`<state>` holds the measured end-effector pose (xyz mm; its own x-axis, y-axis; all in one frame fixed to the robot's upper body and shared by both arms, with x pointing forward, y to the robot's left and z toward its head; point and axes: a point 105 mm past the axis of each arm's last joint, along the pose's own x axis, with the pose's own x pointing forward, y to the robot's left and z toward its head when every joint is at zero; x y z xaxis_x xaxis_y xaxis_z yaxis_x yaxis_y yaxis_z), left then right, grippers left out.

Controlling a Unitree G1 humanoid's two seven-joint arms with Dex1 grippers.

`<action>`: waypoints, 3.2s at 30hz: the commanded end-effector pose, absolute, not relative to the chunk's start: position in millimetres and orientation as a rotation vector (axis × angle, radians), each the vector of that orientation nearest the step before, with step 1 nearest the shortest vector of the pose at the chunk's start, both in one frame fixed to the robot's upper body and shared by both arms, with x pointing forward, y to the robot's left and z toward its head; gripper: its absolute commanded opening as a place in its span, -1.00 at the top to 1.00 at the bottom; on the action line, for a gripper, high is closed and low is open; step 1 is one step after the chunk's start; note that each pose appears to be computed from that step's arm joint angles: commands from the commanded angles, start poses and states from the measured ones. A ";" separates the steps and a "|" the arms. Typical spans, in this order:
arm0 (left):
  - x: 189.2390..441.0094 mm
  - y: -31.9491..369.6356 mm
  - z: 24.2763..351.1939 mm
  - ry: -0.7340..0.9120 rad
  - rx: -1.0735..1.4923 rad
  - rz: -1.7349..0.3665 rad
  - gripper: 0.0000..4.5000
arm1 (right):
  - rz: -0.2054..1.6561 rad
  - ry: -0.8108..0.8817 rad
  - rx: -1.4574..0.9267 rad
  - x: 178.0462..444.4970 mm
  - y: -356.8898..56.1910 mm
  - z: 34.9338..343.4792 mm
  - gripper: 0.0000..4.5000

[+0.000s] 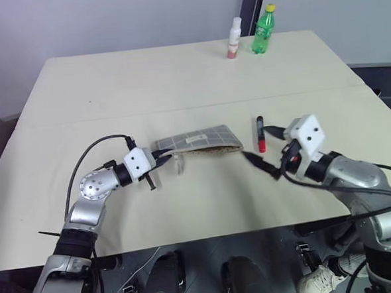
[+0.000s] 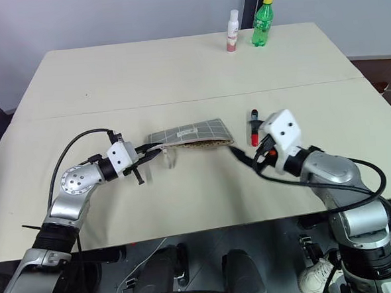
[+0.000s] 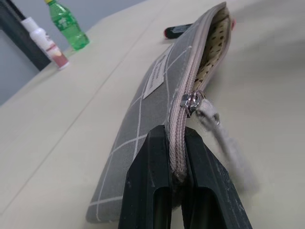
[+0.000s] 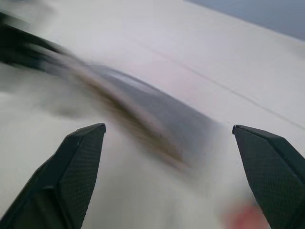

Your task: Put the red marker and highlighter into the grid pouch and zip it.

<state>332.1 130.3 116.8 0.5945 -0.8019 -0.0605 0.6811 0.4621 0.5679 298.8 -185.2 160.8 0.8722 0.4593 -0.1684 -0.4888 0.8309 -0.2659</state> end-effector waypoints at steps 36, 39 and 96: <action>338.0 111.8 131.8 -0.332 0.663 -0.873 1.00 | 0.507 -0.051 -0.421 336.0 -223.5 189.2 0.85; 339.1 110.2 131.9 -0.334 0.666 -0.879 1.00 | 0.719 -0.061 -0.595 310.5 -205.0 184.9 0.85; 330.1 71.2 132.8 -0.357 0.759 -1.012 1.00 | 1.063 0.195 -0.325 248.9 -117.0 127.1 -0.69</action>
